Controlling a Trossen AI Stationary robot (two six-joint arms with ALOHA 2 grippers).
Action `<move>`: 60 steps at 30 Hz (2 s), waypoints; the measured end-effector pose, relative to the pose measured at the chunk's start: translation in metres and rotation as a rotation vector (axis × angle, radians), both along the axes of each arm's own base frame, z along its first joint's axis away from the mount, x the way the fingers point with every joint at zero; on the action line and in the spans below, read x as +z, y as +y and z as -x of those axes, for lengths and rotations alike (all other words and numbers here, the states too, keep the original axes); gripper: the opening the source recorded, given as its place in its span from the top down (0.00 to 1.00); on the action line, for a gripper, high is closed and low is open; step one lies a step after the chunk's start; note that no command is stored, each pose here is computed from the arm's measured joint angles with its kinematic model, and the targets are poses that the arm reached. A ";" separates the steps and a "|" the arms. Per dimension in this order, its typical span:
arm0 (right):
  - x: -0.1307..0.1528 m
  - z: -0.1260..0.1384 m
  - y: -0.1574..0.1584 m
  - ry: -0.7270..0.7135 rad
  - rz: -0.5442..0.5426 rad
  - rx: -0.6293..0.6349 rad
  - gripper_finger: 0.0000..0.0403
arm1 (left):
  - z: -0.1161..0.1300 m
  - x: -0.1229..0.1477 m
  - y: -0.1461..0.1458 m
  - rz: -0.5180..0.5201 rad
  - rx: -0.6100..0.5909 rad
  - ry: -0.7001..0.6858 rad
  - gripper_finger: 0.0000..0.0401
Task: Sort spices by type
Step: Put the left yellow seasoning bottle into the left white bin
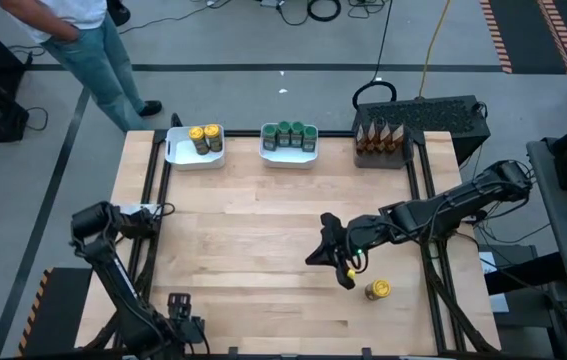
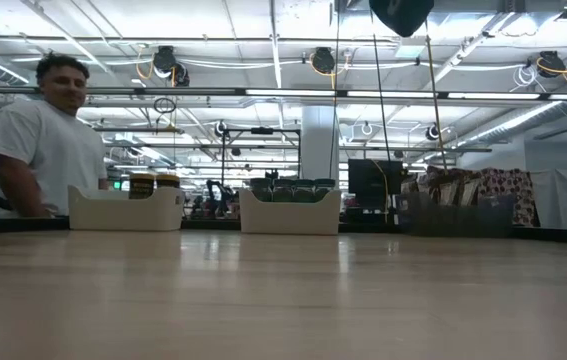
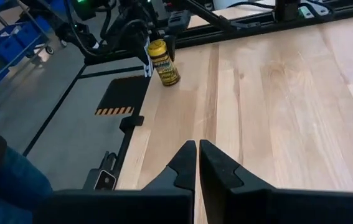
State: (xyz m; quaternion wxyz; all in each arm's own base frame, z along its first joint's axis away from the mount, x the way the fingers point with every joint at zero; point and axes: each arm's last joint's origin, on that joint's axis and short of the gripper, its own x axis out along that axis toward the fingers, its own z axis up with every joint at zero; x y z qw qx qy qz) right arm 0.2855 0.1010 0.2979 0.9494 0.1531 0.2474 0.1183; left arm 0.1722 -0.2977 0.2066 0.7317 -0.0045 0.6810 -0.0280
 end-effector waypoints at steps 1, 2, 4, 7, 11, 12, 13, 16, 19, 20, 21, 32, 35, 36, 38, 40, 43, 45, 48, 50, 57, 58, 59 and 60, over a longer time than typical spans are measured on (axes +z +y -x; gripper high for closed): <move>0.000 0.000 0.001 -0.002 0.005 0.006 1.00 | 0.000 -0.001 -0.001 -0.001 0.000 0.001 0.19; 0.000 0.001 0.002 -0.004 0.011 0.013 1.00 | -0.001 -0.002 -0.001 -0.001 0.000 0.000 0.19; -0.001 0.001 0.005 -0.004 0.015 0.023 1.00 | -0.001 -0.002 -0.001 -0.002 0.001 -0.003 0.19; -0.003 0.000 0.008 0.002 0.014 0.032 1.00 | -0.002 -0.002 0.000 -0.007 0.004 -0.011 0.19; -0.002 -0.003 0.010 -0.024 0.006 0.034 1.00 | -0.002 -0.002 0.000 -0.011 0.005 -0.015 0.23; -0.003 -0.003 0.011 -0.024 0.007 0.036 1.00 | -0.002 -0.002 0.000 -0.014 0.005 -0.015 0.25; -0.003 -0.003 0.011 -0.022 0.007 0.037 1.00 | -0.002 -0.002 0.000 -0.014 0.005 -0.014 0.27; -0.003 -0.003 0.011 -0.025 0.006 0.038 1.00 | -0.002 -0.002 0.000 -0.015 0.005 -0.014 0.34; -0.003 -0.002 0.011 -0.022 0.006 0.038 1.00 | -0.002 -0.002 0.000 -0.015 0.005 -0.013 0.42; -0.003 -0.003 0.011 -0.023 0.005 0.038 1.00 | -0.002 -0.002 0.000 -0.015 0.005 -0.013 0.44; -0.003 -0.003 0.011 -0.023 0.005 0.038 1.00 | -0.002 -0.002 0.000 -0.016 0.006 -0.012 0.45; -0.003 -0.002 0.011 -0.022 0.008 0.040 1.00 | -0.007 0.013 0.010 0.033 0.033 -0.007 0.45; -0.003 -0.002 0.011 -0.022 0.013 0.042 1.00 | -0.011 0.030 0.026 0.048 0.065 -0.019 0.45; -0.003 -0.003 0.011 -0.023 0.017 0.043 1.00 | -0.013 0.037 0.032 0.053 0.076 -0.027 0.45; -0.003 -0.003 0.009 -0.027 0.029 0.045 1.00 | -0.017 0.052 0.048 0.063 0.113 -0.063 0.45; -0.003 -0.004 0.008 -0.031 0.042 0.045 1.00 | -0.022 0.067 0.064 0.070 0.142 -0.115 0.45; -0.003 -0.005 0.004 -0.038 0.067 0.045 1.00 | -0.030 0.087 0.092 0.073 0.201 -0.187 0.45; -0.003 -0.006 0.000 -0.046 0.090 0.043 1.00 | -0.034 0.098 0.111 0.071 0.238 -0.226 0.45; -0.003 -0.009 -0.009 -0.054 0.119 0.033 1.00 | -0.042 0.110 0.141 0.062 0.304 -0.261 0.45; -0.003 -0.012 -0.017 -0.057 0.128 0.042 1.00 | -0.047 0.117 0.163 0.043 0.353 -0.269 0.45; -0.004 -0.018 -0.047 -0.063 0.120 0.103 1.00 | -0.057 0.127 0.234 -0.035 0.485 -0.257 0.45; -0.004 -0.018 -0.052 -0.065 0.123 0.113 1.00 | -0.058 0.127 0.244 -0.049 0.504 -0.244 0.45; -0.004 -0.019 -0.057 -0.065 0.128 0.125 1.00 | -0.058 0.127 0.254 -0.061 0.524 -0.232 0.45; -0.005 -0.019 -0.061 -0.062 0.133 0.138 1.00 | -0.059 0.127 0.264 -0.073 0.550 -0.222 0.45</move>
